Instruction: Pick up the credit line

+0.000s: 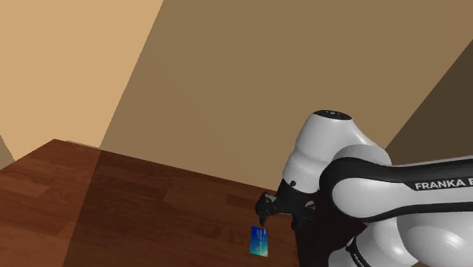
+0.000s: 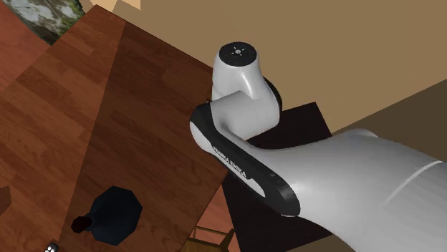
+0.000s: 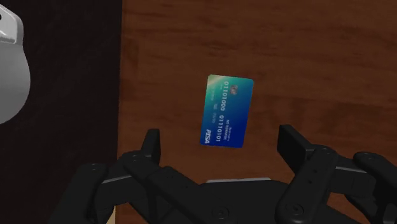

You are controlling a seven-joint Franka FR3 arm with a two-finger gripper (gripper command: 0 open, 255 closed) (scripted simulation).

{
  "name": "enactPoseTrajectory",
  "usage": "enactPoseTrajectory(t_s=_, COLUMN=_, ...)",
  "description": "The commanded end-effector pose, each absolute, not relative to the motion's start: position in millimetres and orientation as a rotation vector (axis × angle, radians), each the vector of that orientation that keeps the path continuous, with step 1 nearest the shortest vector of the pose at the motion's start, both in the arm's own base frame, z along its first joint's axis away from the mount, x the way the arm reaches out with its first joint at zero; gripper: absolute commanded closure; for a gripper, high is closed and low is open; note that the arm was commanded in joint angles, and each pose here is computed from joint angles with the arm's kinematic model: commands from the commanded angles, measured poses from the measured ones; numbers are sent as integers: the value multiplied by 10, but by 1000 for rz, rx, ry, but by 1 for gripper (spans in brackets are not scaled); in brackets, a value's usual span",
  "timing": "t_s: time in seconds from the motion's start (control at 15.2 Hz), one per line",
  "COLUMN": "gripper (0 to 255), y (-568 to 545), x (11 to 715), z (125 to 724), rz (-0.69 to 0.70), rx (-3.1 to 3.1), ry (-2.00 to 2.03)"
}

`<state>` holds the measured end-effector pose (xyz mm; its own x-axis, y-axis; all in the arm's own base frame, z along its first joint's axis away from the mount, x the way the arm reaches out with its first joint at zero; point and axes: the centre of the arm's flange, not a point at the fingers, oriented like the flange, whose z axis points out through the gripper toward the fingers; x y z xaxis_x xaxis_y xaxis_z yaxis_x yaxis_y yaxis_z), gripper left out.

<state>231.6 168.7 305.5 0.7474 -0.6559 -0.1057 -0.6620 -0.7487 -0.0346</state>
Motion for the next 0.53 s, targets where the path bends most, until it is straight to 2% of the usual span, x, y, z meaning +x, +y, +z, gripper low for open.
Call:
enactPoseTrajectory(t_s=0.0, gripper=0, y=1848, x=2296, z=2842, rz=153, rx=-2829, ry=1168)
enactPoseTrajectory(t_s=0.46, gripper=0, y=2102, x=2275, z=2354, rz=184, rx=-2768, ry=1279)
